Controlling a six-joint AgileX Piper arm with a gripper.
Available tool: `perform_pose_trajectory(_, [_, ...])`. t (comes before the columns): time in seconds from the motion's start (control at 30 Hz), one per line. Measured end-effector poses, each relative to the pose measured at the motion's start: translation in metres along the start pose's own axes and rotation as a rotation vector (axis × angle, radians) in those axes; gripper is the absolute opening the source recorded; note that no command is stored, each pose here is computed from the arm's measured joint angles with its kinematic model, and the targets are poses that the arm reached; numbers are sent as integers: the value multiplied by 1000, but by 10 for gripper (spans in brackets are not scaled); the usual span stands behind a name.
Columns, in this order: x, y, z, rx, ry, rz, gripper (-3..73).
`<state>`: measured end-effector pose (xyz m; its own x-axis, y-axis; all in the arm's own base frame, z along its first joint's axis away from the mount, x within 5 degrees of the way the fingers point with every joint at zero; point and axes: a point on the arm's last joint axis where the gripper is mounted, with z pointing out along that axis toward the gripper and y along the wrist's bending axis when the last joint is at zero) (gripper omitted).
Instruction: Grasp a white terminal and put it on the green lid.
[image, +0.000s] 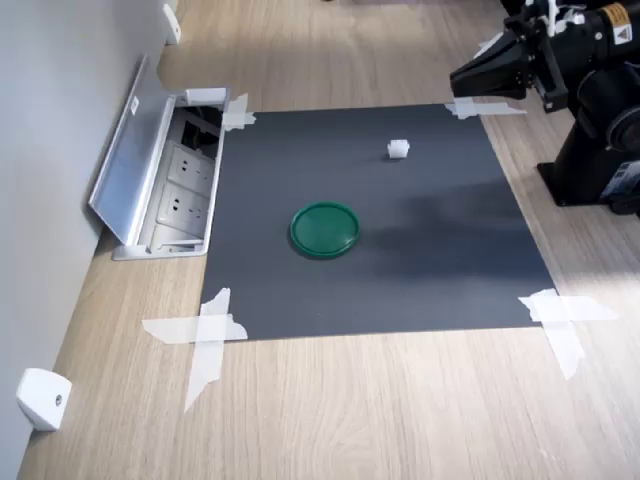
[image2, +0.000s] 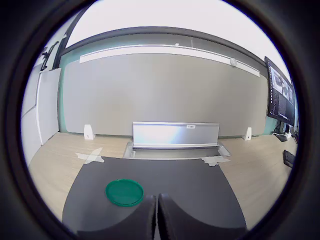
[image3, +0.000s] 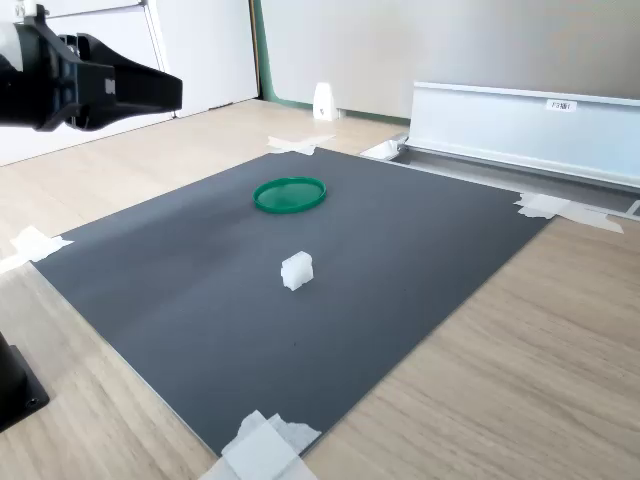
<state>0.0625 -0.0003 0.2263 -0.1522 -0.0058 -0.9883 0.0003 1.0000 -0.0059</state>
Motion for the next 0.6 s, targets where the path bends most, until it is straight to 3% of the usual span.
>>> perform_pose_trajectory(0.6, [-1, 0, 0, 0, -8, -1, -9])
